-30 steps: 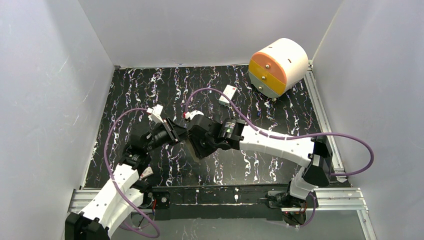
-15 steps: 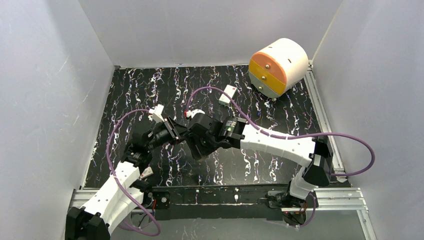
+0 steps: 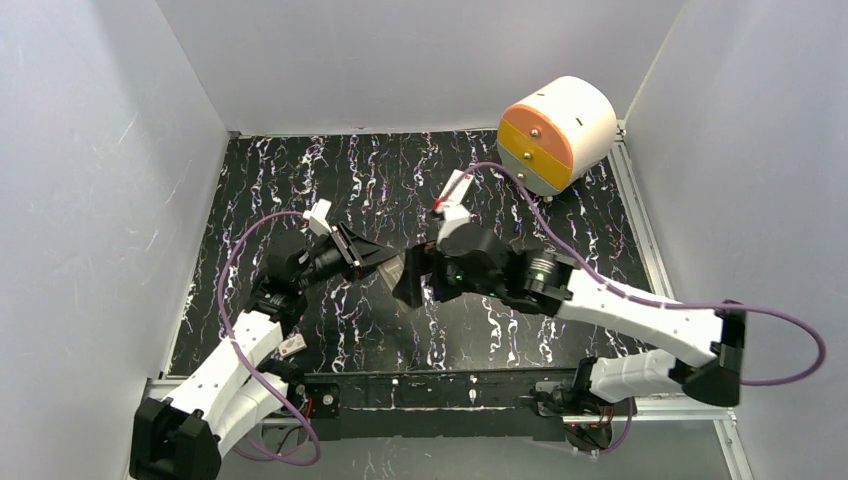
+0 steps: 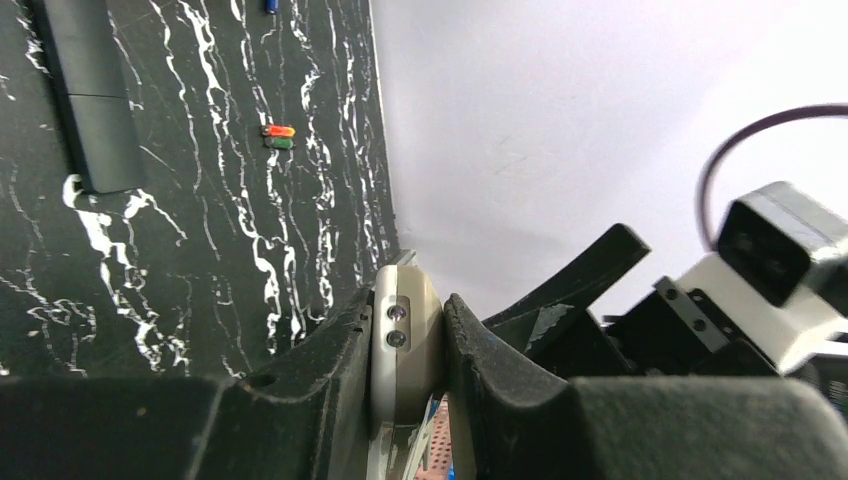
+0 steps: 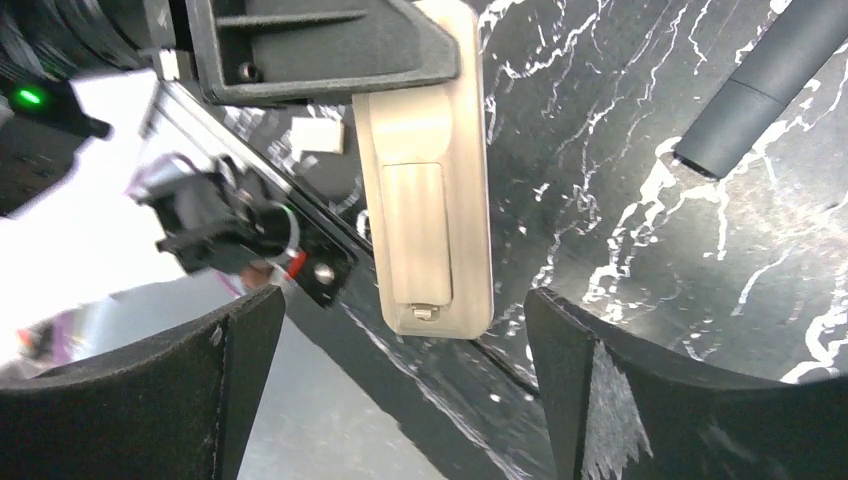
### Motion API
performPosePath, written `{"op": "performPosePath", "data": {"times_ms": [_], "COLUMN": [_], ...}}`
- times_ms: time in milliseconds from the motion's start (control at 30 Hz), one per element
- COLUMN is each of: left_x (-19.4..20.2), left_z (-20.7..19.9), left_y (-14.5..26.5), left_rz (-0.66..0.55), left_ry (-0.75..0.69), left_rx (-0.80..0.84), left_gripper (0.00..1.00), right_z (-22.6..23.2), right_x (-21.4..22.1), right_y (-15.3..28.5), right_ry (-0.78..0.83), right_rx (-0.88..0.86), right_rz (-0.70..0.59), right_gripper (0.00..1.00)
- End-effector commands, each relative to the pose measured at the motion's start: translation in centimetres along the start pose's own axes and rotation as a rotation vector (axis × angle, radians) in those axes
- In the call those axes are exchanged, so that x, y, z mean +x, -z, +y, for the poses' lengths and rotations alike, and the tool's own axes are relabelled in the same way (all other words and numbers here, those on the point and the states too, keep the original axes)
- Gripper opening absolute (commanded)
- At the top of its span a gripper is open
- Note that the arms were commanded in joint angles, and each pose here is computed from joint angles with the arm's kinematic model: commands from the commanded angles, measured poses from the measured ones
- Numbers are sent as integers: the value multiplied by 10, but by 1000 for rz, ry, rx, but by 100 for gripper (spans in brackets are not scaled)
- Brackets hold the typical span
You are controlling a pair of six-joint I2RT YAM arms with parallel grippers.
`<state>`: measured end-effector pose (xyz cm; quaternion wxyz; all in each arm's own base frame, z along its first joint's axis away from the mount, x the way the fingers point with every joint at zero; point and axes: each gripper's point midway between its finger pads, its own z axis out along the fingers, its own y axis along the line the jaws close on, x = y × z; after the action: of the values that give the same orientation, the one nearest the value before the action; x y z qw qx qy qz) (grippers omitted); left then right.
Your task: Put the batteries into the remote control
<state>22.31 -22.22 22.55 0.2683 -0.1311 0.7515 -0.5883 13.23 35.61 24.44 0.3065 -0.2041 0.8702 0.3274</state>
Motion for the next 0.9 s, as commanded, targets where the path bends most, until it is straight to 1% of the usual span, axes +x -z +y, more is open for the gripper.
{"op": "performPosePath", "data": {"times_ms": [0, 67, 167, 267, 333, 400, 500, 533, 733, 867], "left_x": [-8, -9, -11, -10, -9, -9, -11, -11, -10, -9], "left_z": [-37, -43, -61, -80, -89, -99, -109, -110, -109, -111], "left_y": [0, -1, -1, 2, 1, -1, -1, -1, -2, -1], "left_rz": [9, 15, 40, 75, 112, 150, 165, 167, 178, 179], "left_ry": [41, 70, 72, 58, 89, 117, 113, 114, 127, 127], "left_rx": [74, 81, 115, 155, 173, 202, 226, 227, 224, 231], "left_gripper": [0, 0, 0, 0, 0, 0, 0, 0, 0, 0], "right_z": [6, 1, 3, 15, 27, 34, 46, 46, 44, 41], "right_x": [-42, -47, -54, -62, -65, -70, -72, -72, -71, -67], "right_y": [17, 21, 30, 40, 47, 53, 64, 65, 67, 60], "right_ry": [-301, -416, -504, -535, -534, -554, -593, -608, -626, -654], "right_rx": [-140, -206, -331, -453, -538, -604, -727, -742, -750, -735], "right_rz": [-242, -295, -358, -379, -389, -404, -410, -412, -422, -400], "right_gripper": [99, 99, 99, 99, 98, 95, 88, 86, 70, 55]}}
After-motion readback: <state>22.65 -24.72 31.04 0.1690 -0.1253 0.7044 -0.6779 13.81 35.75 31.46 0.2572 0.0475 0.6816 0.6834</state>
